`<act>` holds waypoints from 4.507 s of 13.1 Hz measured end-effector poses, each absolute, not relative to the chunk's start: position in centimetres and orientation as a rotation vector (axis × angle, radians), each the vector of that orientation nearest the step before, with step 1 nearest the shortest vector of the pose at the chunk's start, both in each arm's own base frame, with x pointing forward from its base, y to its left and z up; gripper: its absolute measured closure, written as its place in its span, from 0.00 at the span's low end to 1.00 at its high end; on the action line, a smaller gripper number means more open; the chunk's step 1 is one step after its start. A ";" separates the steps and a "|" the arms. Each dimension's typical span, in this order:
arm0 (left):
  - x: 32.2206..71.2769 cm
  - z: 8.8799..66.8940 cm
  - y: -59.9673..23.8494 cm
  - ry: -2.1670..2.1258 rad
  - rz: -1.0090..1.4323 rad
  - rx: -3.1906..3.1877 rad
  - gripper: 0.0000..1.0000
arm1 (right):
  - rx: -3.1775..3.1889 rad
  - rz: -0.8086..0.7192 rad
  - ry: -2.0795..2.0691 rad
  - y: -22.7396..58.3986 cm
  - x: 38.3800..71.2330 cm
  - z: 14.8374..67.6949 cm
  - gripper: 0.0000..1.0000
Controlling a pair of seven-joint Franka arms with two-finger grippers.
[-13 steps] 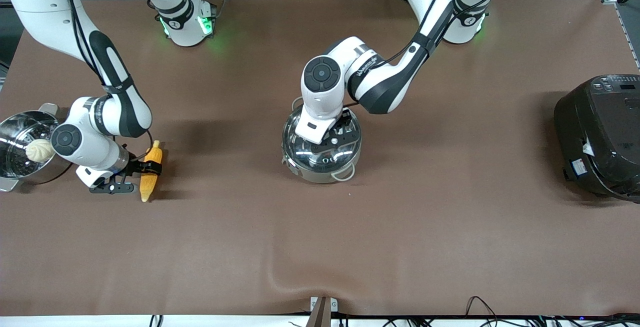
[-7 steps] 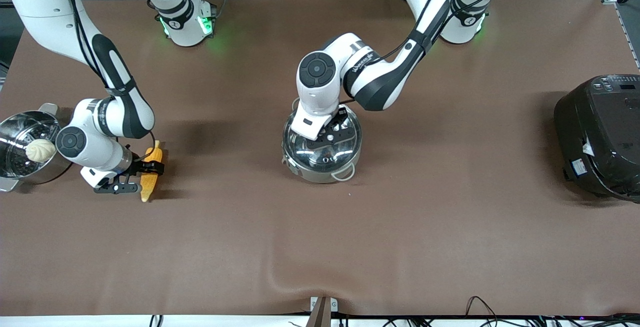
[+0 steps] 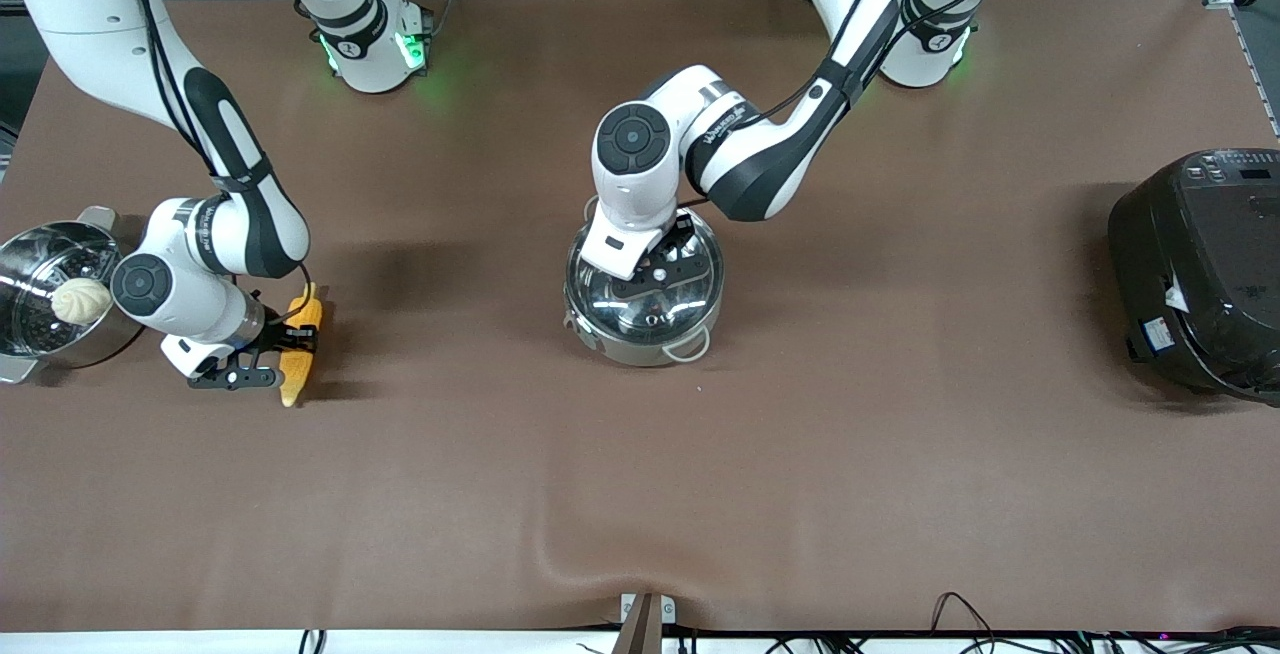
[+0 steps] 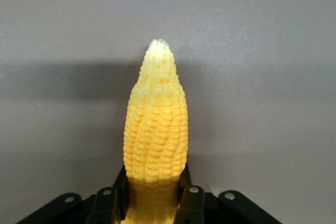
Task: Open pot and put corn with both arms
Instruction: 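Close the right gripper on the yellow corn while the left gripper holds the lid, then lift the lid aside with the left gripper while the right gripper carries corn, then lower the corn into the pot with the right gripper while the left sets lid, then open the right gripper and withdraw both grippers from the pot and lid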
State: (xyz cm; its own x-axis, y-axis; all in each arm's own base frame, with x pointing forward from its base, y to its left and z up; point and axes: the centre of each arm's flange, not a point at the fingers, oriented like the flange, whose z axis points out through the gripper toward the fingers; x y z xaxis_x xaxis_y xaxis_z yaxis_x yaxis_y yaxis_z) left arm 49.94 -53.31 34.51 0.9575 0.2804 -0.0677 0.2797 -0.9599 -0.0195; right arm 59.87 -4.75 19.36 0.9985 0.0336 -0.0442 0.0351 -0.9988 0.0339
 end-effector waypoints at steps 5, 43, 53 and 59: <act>50.6 37.7 -52.3 -0.467 0.078 -3.107 0.50 | 3.103 -0.118 0.072 -3.8 63.3 25.4 0.66; 56.9 22.5 -5.0 -0.386 0.040 -3.104 0.39 | 3.167 -0.057 -0.212 53.1 50.2 31.0 0.66; 57.3 47.8 -4.8 -0.361 -0.117 -3.108 0.00 | 3.222 0.092 -0.357 49.4 55.5 35.5 0.00; 56.8 58.3 -4.5 -0.154 -0.035 -3.114 0.00 | 3.165 -0.015 -0.368 32.7 59.3 51.8 0.00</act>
State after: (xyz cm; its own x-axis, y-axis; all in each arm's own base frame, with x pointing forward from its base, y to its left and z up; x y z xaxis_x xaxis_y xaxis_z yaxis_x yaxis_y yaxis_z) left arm 56.83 -4.50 58.30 0.9949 0.0984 0.0239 0.0990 -0.9948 -0.0226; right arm 59.29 32.71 51.81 0.9733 -0.2291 -0.0147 -0.2295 -0.9724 -0.0430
